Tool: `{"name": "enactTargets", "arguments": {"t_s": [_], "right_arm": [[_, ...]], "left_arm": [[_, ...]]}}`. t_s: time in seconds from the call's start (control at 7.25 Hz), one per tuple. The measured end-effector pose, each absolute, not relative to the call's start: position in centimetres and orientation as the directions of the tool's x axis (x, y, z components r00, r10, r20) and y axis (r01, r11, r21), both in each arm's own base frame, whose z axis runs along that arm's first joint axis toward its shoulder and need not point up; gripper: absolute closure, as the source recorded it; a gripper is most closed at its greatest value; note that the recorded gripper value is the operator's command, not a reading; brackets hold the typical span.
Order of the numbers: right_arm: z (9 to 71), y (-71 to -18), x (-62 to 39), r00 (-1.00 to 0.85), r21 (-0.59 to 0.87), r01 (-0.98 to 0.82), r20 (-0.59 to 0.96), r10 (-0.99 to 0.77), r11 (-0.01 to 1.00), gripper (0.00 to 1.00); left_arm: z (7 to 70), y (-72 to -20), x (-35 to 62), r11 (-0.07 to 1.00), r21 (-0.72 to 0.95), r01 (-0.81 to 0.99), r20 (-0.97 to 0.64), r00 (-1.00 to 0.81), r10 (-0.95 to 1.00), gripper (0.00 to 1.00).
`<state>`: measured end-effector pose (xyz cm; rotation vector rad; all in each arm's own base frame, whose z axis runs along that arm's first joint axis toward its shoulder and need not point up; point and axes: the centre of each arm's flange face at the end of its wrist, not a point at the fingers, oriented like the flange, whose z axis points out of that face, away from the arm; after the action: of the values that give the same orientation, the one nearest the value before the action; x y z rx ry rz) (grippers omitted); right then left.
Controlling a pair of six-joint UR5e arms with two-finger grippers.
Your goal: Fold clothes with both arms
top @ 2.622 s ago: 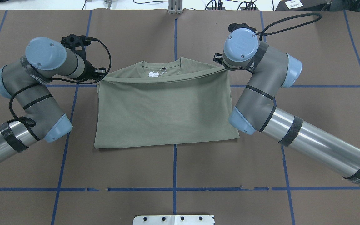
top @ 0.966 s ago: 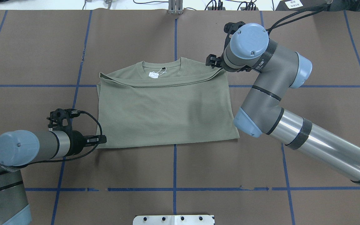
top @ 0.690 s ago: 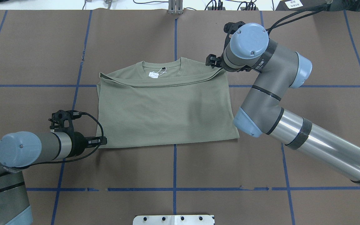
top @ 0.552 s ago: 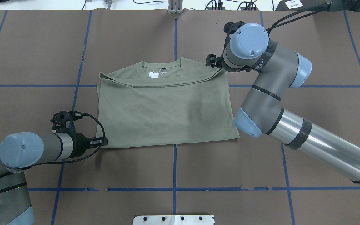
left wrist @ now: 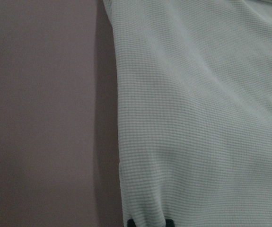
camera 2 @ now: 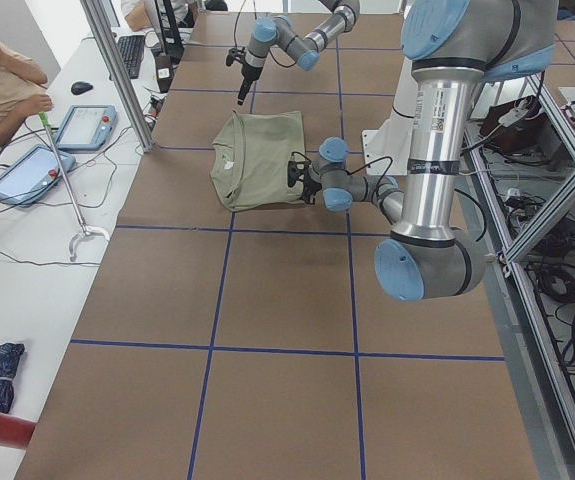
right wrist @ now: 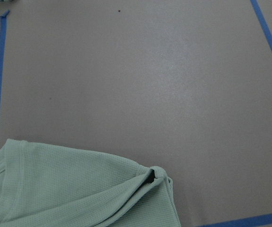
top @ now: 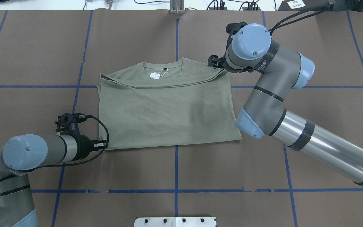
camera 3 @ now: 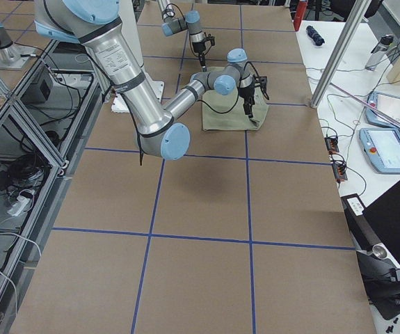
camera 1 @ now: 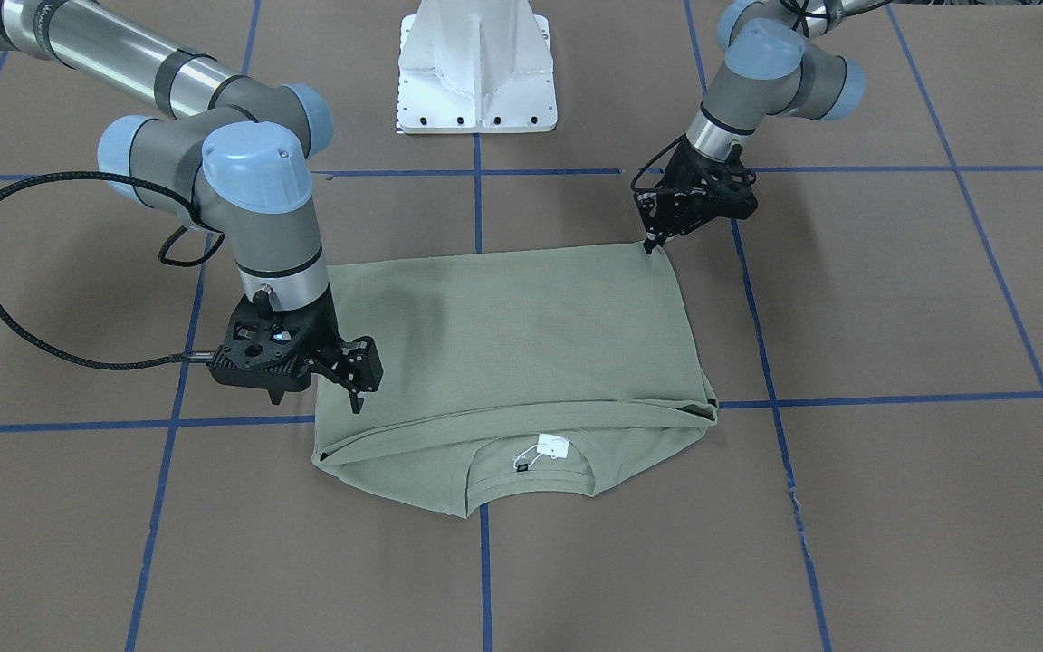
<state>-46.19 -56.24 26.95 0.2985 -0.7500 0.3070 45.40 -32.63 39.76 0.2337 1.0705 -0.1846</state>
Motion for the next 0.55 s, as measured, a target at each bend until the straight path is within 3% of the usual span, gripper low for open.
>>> {"name": "enactTargets", "arguments": {"t_s": [0.28,0.55], "right_arm": [[26.9,-56.2,-46.2,0.691,0.155,-0.375,0.704,0.164,0.914,0.00],[26.9,-56.1,-46.3,0.691,0.153,-0.375,0.704,0.165,0.914,0.00]], "left_arm": [[40.2,-33.3,44.0,0.956,0.120,0.266,-0.876,0.481,-0.024,1.00],[42.3,-38.5,40.1,0.926,0.235,0.296,-0.829,0.558,0.032,1.00]]}}
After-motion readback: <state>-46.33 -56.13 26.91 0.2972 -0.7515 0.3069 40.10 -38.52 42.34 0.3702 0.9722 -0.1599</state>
